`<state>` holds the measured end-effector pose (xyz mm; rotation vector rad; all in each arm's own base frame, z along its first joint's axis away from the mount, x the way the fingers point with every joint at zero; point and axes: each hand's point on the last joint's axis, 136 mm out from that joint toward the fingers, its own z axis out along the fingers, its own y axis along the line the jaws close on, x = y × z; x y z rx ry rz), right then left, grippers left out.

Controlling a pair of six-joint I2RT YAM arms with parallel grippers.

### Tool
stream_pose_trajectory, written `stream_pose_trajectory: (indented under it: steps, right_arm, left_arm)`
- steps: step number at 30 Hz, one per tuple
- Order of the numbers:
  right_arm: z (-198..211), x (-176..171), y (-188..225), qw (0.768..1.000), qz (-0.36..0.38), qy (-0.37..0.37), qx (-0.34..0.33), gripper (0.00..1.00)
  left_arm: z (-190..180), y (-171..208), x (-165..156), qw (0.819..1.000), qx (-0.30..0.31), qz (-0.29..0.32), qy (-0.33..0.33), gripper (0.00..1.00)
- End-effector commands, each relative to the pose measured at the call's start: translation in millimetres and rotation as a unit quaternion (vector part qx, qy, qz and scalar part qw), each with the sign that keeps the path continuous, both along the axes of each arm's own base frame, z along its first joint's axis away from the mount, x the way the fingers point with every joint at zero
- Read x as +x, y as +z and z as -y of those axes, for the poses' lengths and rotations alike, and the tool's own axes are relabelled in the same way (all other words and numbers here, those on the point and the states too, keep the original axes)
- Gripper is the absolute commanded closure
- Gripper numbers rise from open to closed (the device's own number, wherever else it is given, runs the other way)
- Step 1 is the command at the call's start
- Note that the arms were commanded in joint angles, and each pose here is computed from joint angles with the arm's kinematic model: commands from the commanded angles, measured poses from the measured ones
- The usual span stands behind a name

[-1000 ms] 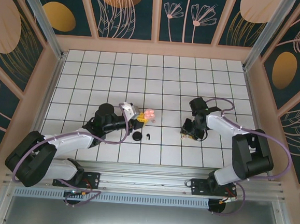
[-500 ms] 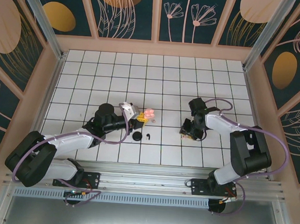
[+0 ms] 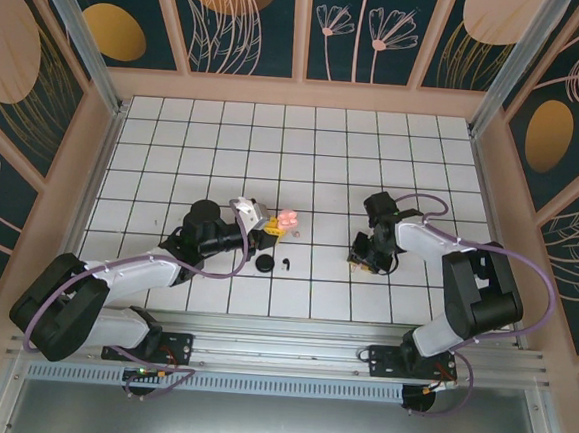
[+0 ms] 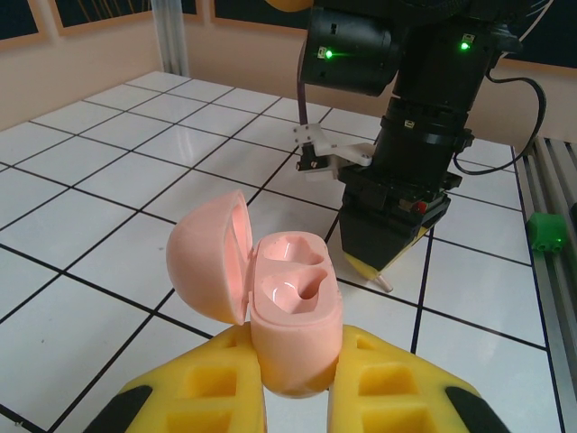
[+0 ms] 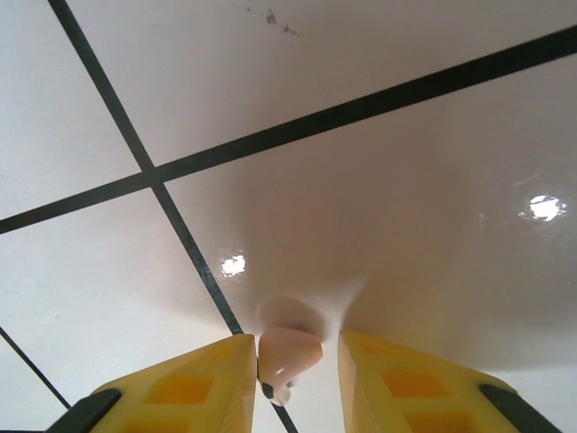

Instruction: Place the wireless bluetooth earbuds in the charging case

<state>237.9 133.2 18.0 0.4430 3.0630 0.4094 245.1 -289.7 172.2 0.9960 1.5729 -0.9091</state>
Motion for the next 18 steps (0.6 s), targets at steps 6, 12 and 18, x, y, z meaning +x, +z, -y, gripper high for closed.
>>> stream_pose_trajectory:
  steps: [6,12,18]
  right_arm:
    - [-1.5,4.8,-2.7,1.000,0.005,0.010,0.002,0.70]
    - [-0.9,2.6,-6.3,1.000,0.000,0.013,0.001,0.74]
    - [-0.4,3.6,-5.7,1.000,0.005,0.012,0.001,0.78]
  left_arm:
    - [1.6,6.0,-0.9,1.000,-0.008,0.000,-0.001,0.90]
    - [0.8,5.3,-0.1,1.000,-0.006,-0.001,0.002,0.90]
    - [1.4,4.3,0.4,1.000,-0.003,-0.002,0.001,0.90]
